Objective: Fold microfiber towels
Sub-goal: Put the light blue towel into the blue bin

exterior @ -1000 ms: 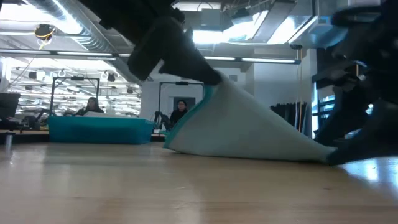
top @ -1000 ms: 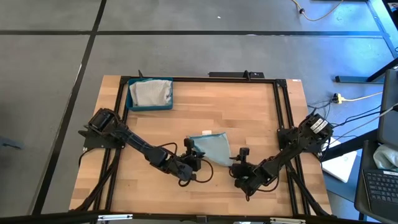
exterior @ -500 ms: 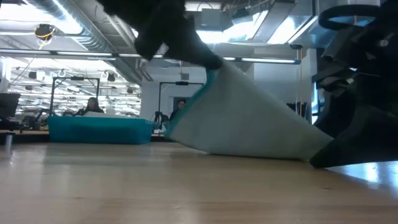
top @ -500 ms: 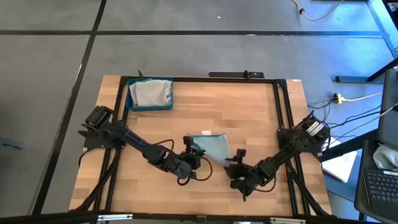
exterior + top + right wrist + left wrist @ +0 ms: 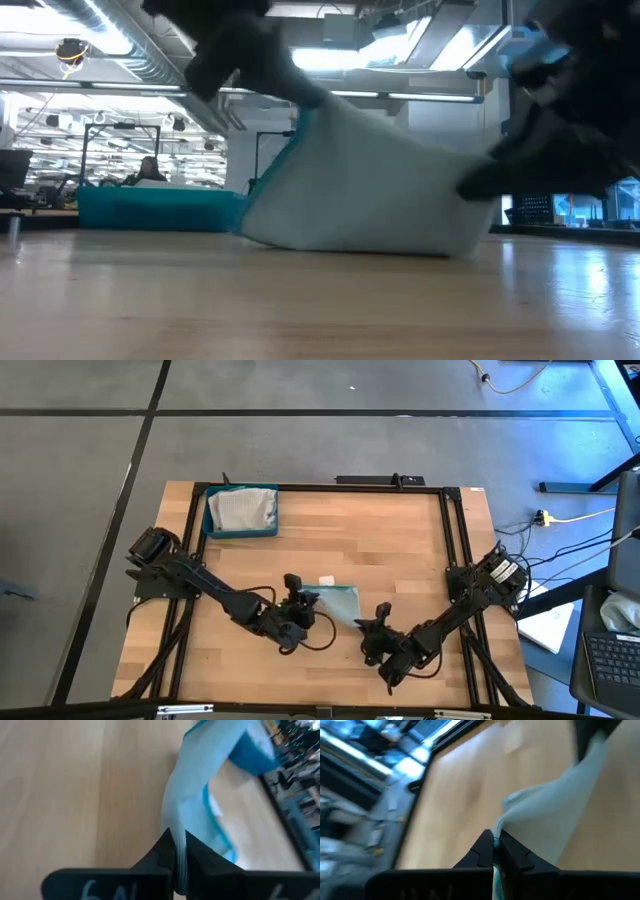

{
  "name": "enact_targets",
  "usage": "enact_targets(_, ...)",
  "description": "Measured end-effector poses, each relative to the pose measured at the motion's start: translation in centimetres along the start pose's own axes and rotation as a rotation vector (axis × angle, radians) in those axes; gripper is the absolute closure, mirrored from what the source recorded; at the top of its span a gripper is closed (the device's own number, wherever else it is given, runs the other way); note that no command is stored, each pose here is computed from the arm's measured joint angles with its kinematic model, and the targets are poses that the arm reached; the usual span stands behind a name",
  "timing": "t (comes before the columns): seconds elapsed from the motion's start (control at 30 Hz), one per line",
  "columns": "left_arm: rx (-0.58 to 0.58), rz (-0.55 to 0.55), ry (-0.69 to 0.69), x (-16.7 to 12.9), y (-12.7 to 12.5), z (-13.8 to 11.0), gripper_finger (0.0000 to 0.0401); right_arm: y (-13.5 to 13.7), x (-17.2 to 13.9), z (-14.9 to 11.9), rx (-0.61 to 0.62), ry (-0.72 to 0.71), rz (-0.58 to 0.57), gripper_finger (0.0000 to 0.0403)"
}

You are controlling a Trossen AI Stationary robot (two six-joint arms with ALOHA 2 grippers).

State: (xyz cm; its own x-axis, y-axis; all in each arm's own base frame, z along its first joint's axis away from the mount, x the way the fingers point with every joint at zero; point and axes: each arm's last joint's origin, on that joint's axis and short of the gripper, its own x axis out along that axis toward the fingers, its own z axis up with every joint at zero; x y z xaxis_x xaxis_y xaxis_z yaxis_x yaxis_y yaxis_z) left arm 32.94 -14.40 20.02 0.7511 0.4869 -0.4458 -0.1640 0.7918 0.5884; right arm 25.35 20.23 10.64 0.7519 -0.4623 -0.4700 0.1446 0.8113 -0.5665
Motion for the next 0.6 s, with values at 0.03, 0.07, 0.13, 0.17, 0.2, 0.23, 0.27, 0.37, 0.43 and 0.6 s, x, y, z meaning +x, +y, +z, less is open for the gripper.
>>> enact_targets(0.03, 0.024, 0.03, 0.015, -0.3, 0.1, -0.2, 0.0401, -0.1, 0.1, 0.4, -0.015, -0.006, -0.011, 0.0387)
enact_targets(0.07, 0.05, 0.064, 0.029, -0.7, 0.2, -0.3, 0.0401, -0.2, 0.2, 0.9, -0.039, -0.012, -0.029, 0.0387)
enact_targets(0.13, 0.073, 0.131, 0.039, -1.7, 0.8, -0.4, 0.0401, -0.7, 0.7, 1.7, -0.1, -0.015, -0.076, 0.0391)
enact_targets(0.17, 0.084, 0.162, 0.046, -2.3, 1.2, -0.5, 0.0401, -1.0, 1.0, 2.2, -0.13, -0.012, -0.1, 0.0394)
enact_targets(0.2, 0.09, 0.185, 0.053, -2.9, 1.6, -0.6, 0.0401, -1.5, 1.6, 2.7, -0.154, -0.003, -0.123, 0.0395)
enact_targets(0.23, 0.079, 0.207, 0.055, -3.4, 2.2, -0.6, 0.0401, -2.0, 2.3, 3.1, -0.17, 0.01, -0.141, 0.0395)
enact_targets(0.27, 0.062, 0.216, 0.06, -3.9, 2.8, -0.6, 0.0401, -2.7, 3.0, 3.5, -0.185, 0.027, -0.157, 0.0394)
enact_targets(0.37, -0.005, 0.213, 0.1, -5.2, 4.8, -1.3, 0.0401, -4.7, 5.5, 4.6, -0.196, 0.079, -0.138, 0.0392)
enact_targets(0.43, -0.033, 0.203, 0.15, -6.0, 6.1, -2.0, 0.0401, -6.2, 7.2, 5.4, -0.184, 0.106, -0.104, 0.0392)
enact_targets(0.6, -0.061, 0.248, 0.28, -7.7, 9.0, -4.2, 0.0401, -10.0, 10.5, 8.6, -0.136, 0.081, 0.018, 0.0393)
